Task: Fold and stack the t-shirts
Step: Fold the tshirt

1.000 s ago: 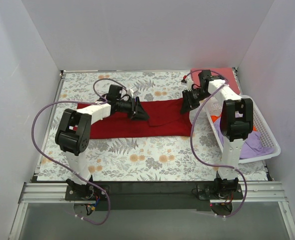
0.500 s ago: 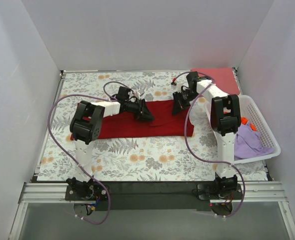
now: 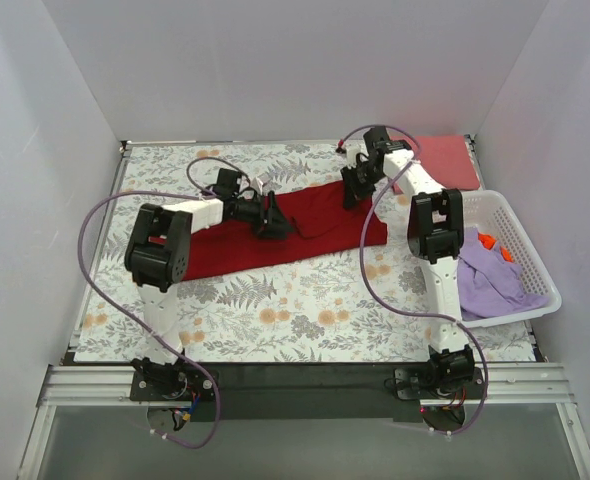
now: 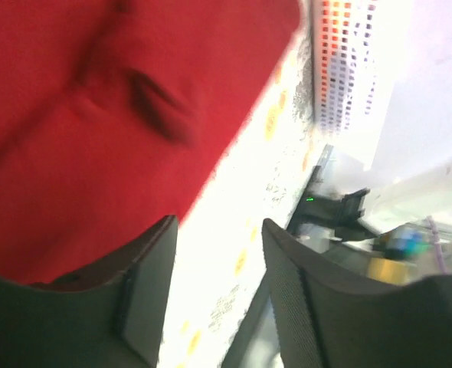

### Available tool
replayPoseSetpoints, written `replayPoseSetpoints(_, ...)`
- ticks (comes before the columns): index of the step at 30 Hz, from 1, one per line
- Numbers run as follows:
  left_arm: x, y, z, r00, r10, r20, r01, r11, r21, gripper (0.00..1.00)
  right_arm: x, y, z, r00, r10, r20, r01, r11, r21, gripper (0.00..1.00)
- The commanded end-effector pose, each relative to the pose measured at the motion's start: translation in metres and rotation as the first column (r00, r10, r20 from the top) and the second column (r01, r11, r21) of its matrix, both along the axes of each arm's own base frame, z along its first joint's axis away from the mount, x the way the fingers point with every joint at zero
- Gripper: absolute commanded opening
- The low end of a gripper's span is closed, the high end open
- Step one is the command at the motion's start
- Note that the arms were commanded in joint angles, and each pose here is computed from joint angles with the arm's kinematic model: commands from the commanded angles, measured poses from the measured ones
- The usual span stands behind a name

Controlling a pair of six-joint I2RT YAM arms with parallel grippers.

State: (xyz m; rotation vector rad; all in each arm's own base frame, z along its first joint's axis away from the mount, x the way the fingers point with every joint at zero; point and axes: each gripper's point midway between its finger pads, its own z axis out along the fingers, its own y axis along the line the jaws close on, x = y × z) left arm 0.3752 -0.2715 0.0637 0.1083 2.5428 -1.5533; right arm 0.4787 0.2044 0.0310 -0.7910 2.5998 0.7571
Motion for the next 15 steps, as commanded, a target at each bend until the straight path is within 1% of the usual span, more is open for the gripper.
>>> replayPoseSetpoints(1, 0.018, 0.043, 0.074, 0.947, -0.005, 0.321, -0.023, 0.996, 0.084, 0.48, 0.071, 0.001, 0.025, 0.954, 0.012, 0.3, 0.018, 0.995, -0.096, 0.18)
replayPoseSetpoints(2, 0.022, 0.058, 0.079, 0.909, -0.044, 0.414, -0.015, 0.99, 0.138, 0.49, 0.08, 0.002, 0.035, 0.938, 0.005, 0.346, 0.032, 0.994, -0.1, 0.18)
replayPoseSetpoints(3, 0.019, 0.072, 0.079, 0.905, -0.079, 0.418, -0.01, 0.978, 0.207, 0.49, 0.087, 0.004, 0.056, 0.915, 0.005, 0.402, 0.037, 0.995, -0.096, 0.19)
replayPoseSetpoints(4, 0.027, 0.094, 0.069, 0.89, -0.101, 0.444, -0.057, 0.943, 0.329, 0.49, 0.096, 0.003, 0.07, 0.889, -0.002, 0.458, 0.053, 0.994, -0.099, 0.21)
replayPoseSetpoints(5, 0.028, 0.106, 0.067, 0.821, -0.236, 0.52, -0.007, 0.906, 0.423, 0.49, 0.099, 0.0, 0.083, 0.87, -0.007, 0.493, 0.066, 0.993, -0.103, 0.22)
replayPoseSetpoints(6, 0.014, 0.118, 0.06, 0.822, -0.306, 0.48, 0.038, 0.87, 0.491, 0.47, 0.101, -0.004, 0.117, 0.831, -0.017, 0.556, 0.082, 0.992, -0.093, 0.24)
replayPoseSetpoints(7, 0.01, 0.127, 0.055, 0.808, -0.355, 0.471, 0.05, 0.837, 0.545, 0.46, 0.097, -0.007, 0.115, 0.824, -0.011, 0.566, 0.086, 0.991, -0.106, 0.26)
replayPoseSetpoints(8, 0.008, 0.142, 0.05, 0.756, -0.453, 0.472, 0.074, 0.776, 0.627, 0.45, 0.094, -0.01, 0.127, 0.812, -0.017, 0.583, 0.091, 0.991, -0.098, 0.28)
replayPoseSetpoints(9, 0.003, 0.152, 0.042, 0.754, -0.485, 0.443, 0.082, 0.739, 0.669, 0.42, 0.088, -0.011, 0.152, 0.791, -0.025, 0.612, 0.094, 0.992, -0.081, 0.32)
replayPoseSetpoints(10, -0.006, 0.159, 0.03, 0.75, -0.519, 0.41, 0.11, 0.709, 0.697, 0.41, 0.08, -0.01, 0.154, 0.801, -0.032, 0.598, 0.087, 0.994, -0.063, 0.32)
replayPoseSetpoints(11, -0.007, 0.171, 0.023, 0.748, -0.547, 0.377, 0.105, 0.657, 0.746, 0.4, 0.074, -0.009, 0.16, 0.803, -0.036, 0.596, 0.081, 0.996, -0.048, 0.33)
replayPoseSetpoints(12, -0.009, 0.178, 0.017, 0.727, -0.586, 0.358, 0.121, 0.622, 0.774, 0.38, 0.065, -0.008, 0.181, 0.789, -0.045, 0.612, 0.075, 0.997, -0.024, 0.34)
replayPoseSetpoints(13, -0.016, 0.183, 0.007, 0.736, -0.595, 0.324, 0.138, 0.6, 0.788, 0.38, 0.056, -0.004, 0.186, 0.799, -0.046, 0.6, 0.058, 0.998, 0.0, 0.37)
replayPoseSetpoints(14, -0.017, 0.189, 0.001, 0.721, -0.623, 0.302, 0.151, 0.567, 0.81, 0.37, 0.046, -0.005, 0.182, 0.816, -0.046, 0.576, 0.052, 0.999, 0.006, 0.37)
replayPoseSetpoints(15, -0.016, 0.195, -0.003, 0.713, -0.642, 0.282, 0.149, 0.532, 0.834, 0.36, 0.038, -0.004, 0.194, 0.813, -0.049, 0.58, 0.046, 0.999, 0.021, 0.38)
